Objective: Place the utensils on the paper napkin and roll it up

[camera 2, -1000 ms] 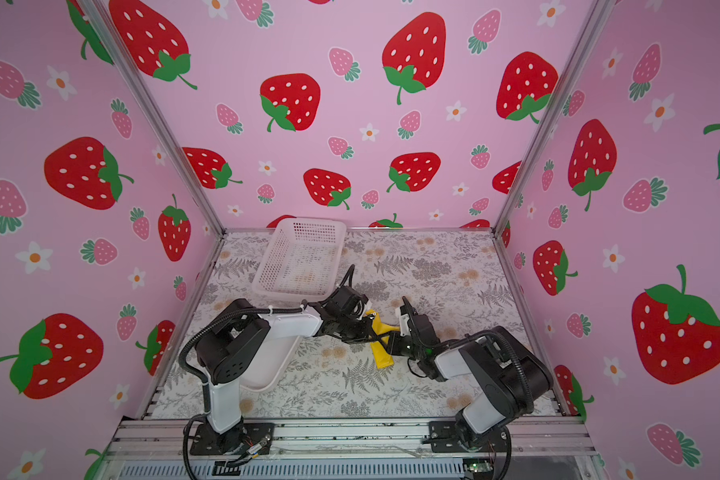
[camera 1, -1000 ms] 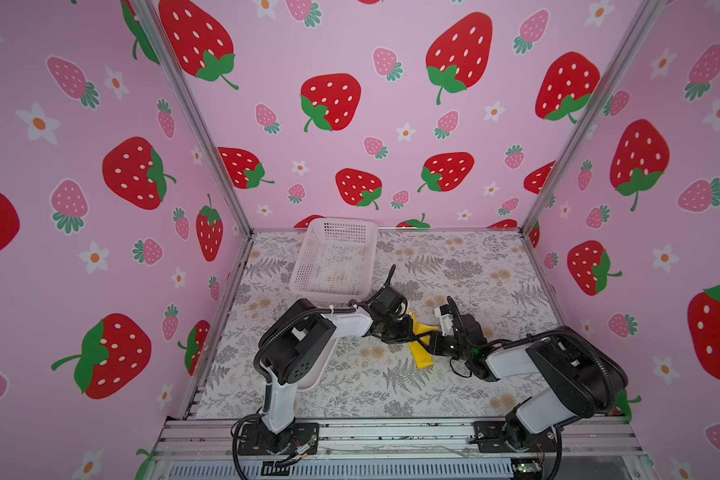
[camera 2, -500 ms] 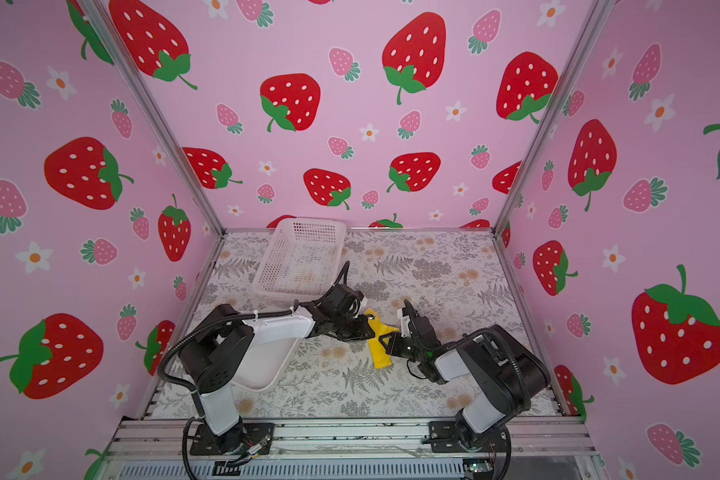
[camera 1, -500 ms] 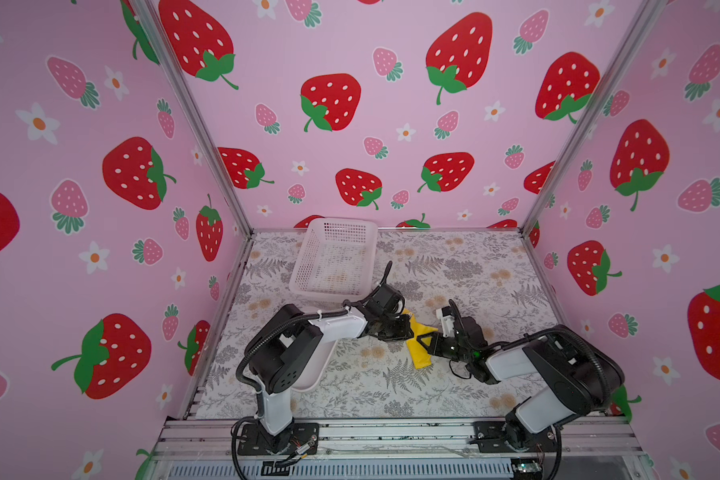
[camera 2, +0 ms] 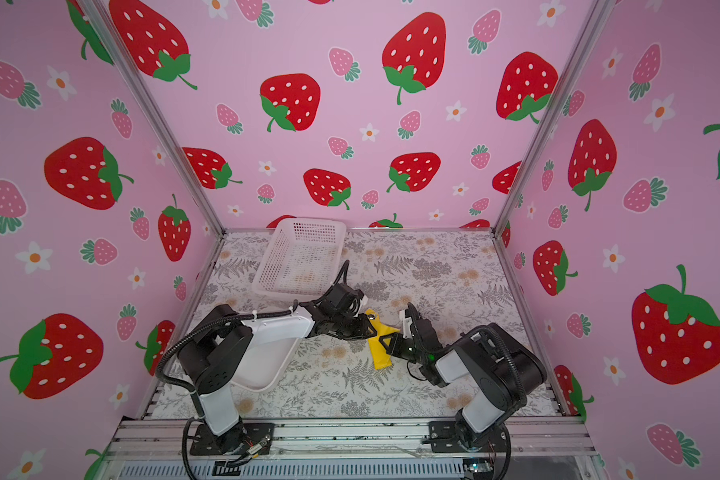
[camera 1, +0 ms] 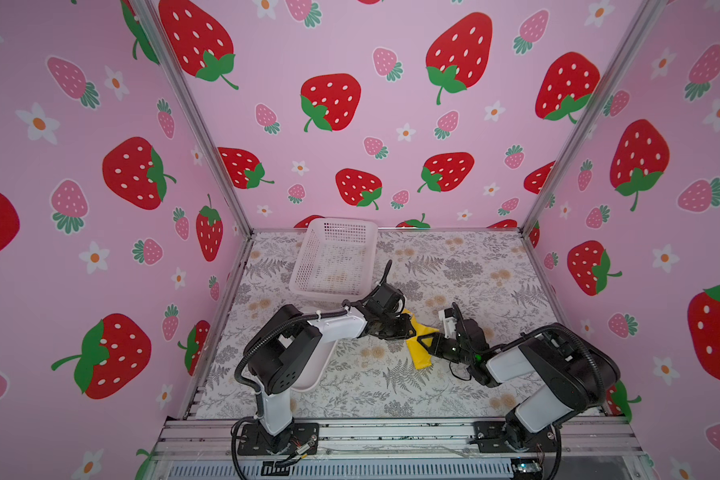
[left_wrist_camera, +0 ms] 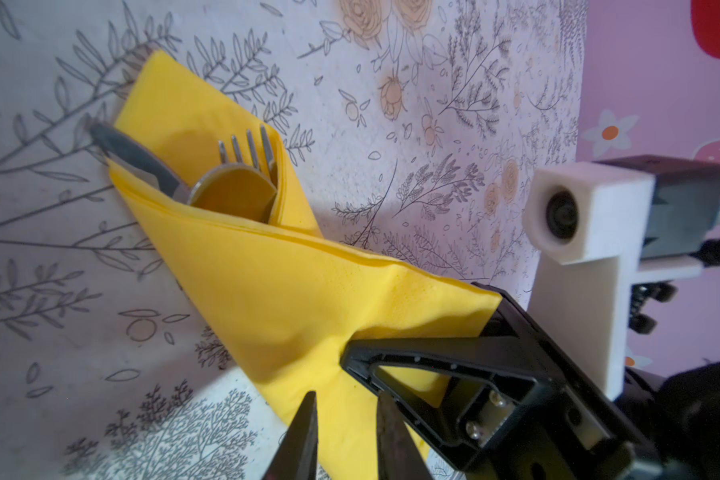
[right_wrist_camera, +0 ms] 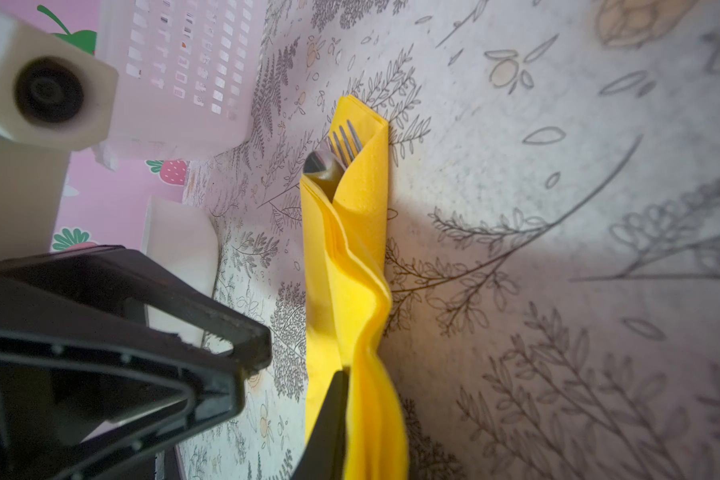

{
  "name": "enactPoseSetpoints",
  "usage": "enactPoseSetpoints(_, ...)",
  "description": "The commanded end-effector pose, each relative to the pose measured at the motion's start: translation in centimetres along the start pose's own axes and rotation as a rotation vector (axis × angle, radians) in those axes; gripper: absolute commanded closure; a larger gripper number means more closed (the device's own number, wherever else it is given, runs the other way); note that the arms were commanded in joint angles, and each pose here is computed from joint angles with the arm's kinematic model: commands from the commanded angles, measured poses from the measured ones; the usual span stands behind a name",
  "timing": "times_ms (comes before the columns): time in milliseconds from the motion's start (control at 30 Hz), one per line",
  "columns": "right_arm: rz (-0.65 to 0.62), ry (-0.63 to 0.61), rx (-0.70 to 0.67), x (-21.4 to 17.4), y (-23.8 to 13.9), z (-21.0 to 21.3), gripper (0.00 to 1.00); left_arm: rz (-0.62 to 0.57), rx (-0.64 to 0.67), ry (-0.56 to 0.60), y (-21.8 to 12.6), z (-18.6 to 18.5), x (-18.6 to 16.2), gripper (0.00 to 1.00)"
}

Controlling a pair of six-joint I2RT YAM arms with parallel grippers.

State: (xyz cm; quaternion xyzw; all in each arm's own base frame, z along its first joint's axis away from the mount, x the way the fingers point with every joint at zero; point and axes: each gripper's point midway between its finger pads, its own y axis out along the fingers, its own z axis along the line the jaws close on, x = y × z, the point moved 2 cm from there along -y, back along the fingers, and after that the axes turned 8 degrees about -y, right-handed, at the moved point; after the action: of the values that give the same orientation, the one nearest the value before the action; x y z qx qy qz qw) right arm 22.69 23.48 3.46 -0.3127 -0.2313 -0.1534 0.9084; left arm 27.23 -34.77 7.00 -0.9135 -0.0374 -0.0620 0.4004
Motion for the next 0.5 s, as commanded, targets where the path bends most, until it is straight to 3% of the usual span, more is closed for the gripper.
enactPoseSetpoints(0,0.062,0.042,-0.076,-2.1,-0.3,-2.0,0.89,0.005,0.070,-0.020,0.1,1.6,-0.4,0.68)
enactPoseSetpoints(300,0.064,0.037,-0.073,-2.0,-0.2,-1.9,0.87,0.037,0.102,-0.040,1.4,2.7,-0.7,0.67)
enactPoseSetpoints(467,0.067,0.032,-0.075,-2.1,-0.2,-1.9,0.87,0.062,0.100,-0.046,2.2,3.0,-0.9,0.71)
